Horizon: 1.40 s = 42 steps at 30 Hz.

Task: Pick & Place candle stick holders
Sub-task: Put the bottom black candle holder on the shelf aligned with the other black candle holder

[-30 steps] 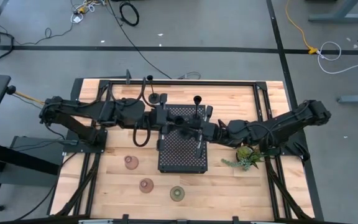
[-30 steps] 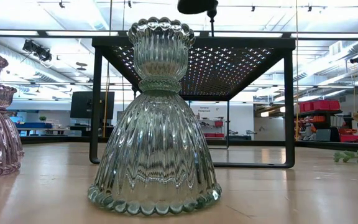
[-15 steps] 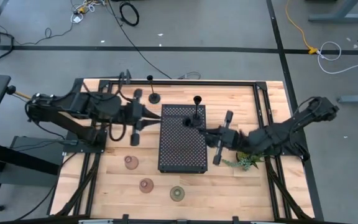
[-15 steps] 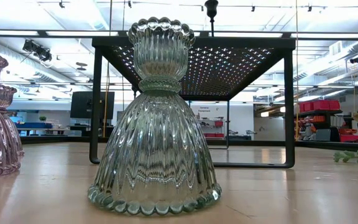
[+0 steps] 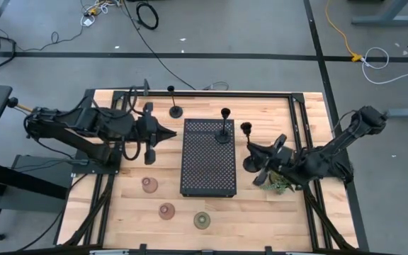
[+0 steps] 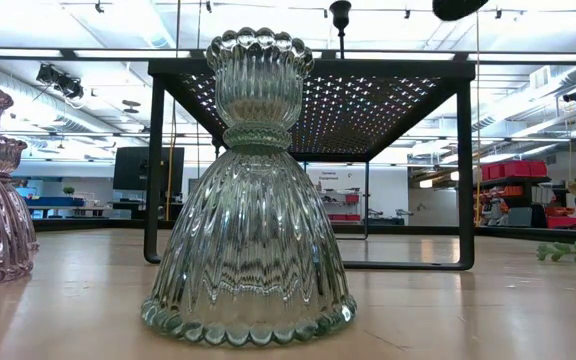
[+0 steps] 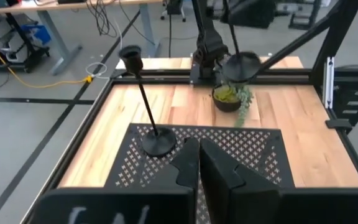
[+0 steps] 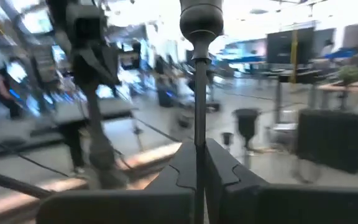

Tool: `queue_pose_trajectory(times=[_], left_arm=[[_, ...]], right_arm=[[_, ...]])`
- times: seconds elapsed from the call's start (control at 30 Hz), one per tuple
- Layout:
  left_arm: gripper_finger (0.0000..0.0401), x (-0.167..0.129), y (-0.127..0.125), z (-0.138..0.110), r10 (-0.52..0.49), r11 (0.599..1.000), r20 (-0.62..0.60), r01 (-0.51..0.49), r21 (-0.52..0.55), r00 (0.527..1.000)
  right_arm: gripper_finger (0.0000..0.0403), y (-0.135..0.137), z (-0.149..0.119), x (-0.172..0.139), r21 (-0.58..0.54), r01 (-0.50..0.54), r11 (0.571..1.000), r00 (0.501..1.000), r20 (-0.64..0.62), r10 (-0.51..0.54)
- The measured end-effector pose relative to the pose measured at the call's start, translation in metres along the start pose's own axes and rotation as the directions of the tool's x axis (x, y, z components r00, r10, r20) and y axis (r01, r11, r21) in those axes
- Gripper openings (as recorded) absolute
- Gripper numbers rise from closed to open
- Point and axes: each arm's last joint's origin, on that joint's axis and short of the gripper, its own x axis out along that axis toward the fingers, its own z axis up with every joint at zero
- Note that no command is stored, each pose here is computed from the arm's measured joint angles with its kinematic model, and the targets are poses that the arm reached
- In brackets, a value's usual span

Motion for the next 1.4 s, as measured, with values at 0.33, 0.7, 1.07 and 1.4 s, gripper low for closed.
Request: queue_pose_trajectory(times=[0.33, 0.7, 1.07, 1.4], left_arm=[[0.0016, 0.005, -0.001, -0.002, 0.005, 1.000, 0.023, -0.006, 0.018, 1.000], [0.0016, 0.005, -0.001, -0.002, 0.006, 1.000, 0.024, -0.007, 0.019, 1.000], [0.0016, 0.005, -0.001, -0.002, 0.006, 1.000, 0.023, -0.007, 0.030, 1.000], [0.0016, 0.005, -0.002, -0.002, 0.006, 1.000, 0.023, -0.006, 0.029, 1.000]], right_arm=[[0.0000, -0.041, -0.050, 0.005, 0.055, -0.067, 0.996, 0.978, 0.204, 0.054], [0.0000, -0.028, -0.070, 0.049, -0.051, -0.204, 0.978, 0.954, 0.215, 0.210], [0.0000, -0.027, -0.096, 0.067, -0.101, -0.254, 0.962, 0.933, 0.237, 0.271], [0.0000, -0.032, -0.113, 0.077, -0.098, -0.250, 0.963, 0.939, 0.219, 0.266]])
